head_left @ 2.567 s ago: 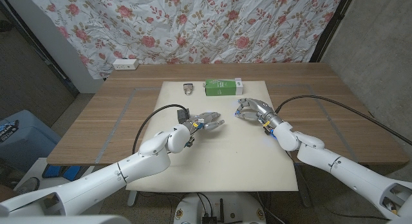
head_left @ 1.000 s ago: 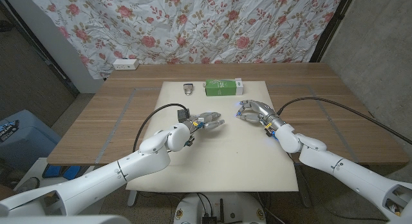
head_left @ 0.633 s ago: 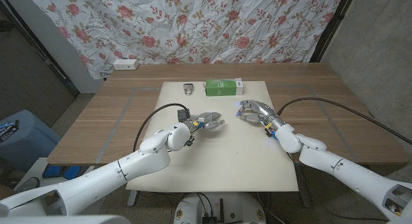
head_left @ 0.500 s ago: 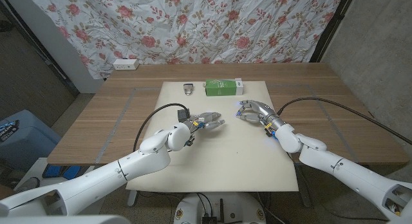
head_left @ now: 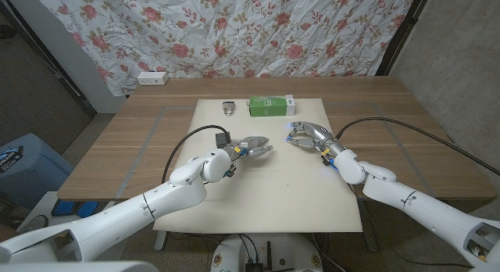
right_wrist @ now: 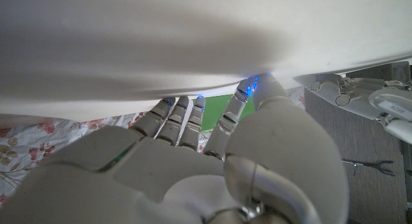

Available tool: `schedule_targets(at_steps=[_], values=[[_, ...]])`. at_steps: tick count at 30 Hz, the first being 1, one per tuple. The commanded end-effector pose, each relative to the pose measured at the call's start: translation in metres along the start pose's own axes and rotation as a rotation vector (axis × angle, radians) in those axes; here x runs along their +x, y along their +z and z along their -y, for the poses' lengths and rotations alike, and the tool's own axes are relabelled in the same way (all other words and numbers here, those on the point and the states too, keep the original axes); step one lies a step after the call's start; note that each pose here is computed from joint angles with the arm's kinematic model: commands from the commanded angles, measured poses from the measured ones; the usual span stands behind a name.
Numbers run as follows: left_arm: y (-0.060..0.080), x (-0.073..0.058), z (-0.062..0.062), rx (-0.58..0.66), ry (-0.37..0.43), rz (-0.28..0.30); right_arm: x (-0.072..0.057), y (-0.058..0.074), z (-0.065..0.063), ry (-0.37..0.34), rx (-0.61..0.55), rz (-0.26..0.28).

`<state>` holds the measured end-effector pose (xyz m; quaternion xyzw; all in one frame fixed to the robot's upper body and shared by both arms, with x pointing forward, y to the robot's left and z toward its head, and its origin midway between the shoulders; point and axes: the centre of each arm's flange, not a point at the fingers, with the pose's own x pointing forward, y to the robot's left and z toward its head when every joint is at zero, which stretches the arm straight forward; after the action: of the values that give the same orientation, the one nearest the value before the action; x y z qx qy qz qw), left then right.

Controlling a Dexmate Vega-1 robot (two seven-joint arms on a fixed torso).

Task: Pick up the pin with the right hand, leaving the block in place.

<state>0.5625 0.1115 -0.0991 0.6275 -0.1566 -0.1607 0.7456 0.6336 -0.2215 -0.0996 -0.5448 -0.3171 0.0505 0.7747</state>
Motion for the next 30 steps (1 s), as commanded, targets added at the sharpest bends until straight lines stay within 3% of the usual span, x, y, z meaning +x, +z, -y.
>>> schedule_targets(at_steps=[1, 30], values=[[-0.0002, 0.0018, -0.0006, 0.006, -0.013, 0.002, 0.0021, 0.0031, 0.0070, -0.004, 0.001, 0.025], [-0.0023, 0.0060, -0.0049, 0.015, -0.029, -0.004, 0.0060, 0.0008, 0.0119, 0.025, 0.006, 0.054]])
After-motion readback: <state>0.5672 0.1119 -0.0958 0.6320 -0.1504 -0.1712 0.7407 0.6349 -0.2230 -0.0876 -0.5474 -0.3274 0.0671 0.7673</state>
